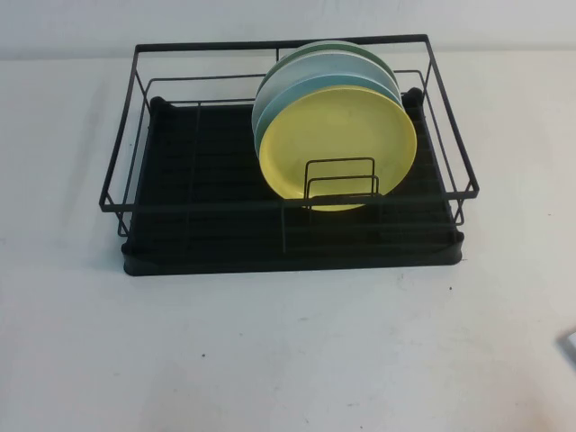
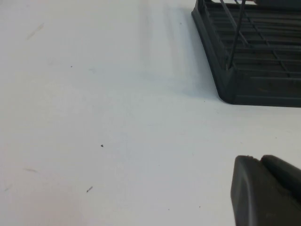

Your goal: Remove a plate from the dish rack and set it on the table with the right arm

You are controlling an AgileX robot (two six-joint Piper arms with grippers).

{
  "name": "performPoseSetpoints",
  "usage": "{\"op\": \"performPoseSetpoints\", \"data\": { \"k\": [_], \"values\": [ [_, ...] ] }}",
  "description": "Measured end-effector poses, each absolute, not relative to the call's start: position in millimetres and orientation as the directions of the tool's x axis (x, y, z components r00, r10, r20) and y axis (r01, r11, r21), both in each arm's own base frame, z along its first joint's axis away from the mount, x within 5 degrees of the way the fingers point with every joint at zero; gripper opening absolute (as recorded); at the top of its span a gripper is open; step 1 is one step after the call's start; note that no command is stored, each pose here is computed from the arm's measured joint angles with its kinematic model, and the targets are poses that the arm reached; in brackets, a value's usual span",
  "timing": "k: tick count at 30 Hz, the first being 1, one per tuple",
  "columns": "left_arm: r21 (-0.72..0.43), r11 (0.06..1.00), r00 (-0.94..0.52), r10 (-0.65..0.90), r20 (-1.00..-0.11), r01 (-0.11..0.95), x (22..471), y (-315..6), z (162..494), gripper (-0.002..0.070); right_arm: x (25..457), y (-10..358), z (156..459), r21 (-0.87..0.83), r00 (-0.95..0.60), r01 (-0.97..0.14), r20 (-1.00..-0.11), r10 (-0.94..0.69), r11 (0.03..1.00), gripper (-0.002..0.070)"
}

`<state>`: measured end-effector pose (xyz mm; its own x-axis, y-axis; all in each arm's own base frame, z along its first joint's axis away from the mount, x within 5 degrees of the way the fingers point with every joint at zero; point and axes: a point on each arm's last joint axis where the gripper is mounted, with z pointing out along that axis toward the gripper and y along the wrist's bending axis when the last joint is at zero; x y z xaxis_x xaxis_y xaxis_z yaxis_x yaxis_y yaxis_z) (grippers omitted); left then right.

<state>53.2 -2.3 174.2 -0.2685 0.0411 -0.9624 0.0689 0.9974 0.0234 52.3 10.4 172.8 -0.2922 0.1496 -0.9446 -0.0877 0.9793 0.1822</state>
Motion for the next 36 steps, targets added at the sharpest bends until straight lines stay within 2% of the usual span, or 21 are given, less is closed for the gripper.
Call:
{"op": "performPoseSetpoints", "data": {
  "k": [32, 36],
  "values": [
    [0.023, 0.997, -0.269, 0.041, -0.962, 0.069, 53.2, -2.3, 174.2, -0.0004, 52.4, 9.4, 172.6, 0.152, -0.290, -0.086, -0.949, 0.121, 0.985, -0.0018],
    [0.023, 0.997, -0.269, 0.041, -0.962, 0.069, 53.2, -2.3, 174.2, -0.0004, 52.8, 10.5, 174.6, 0.197, -0.275, -0.088, -0.947, 0.166, 0.976, -0.0018]
  ]
}}
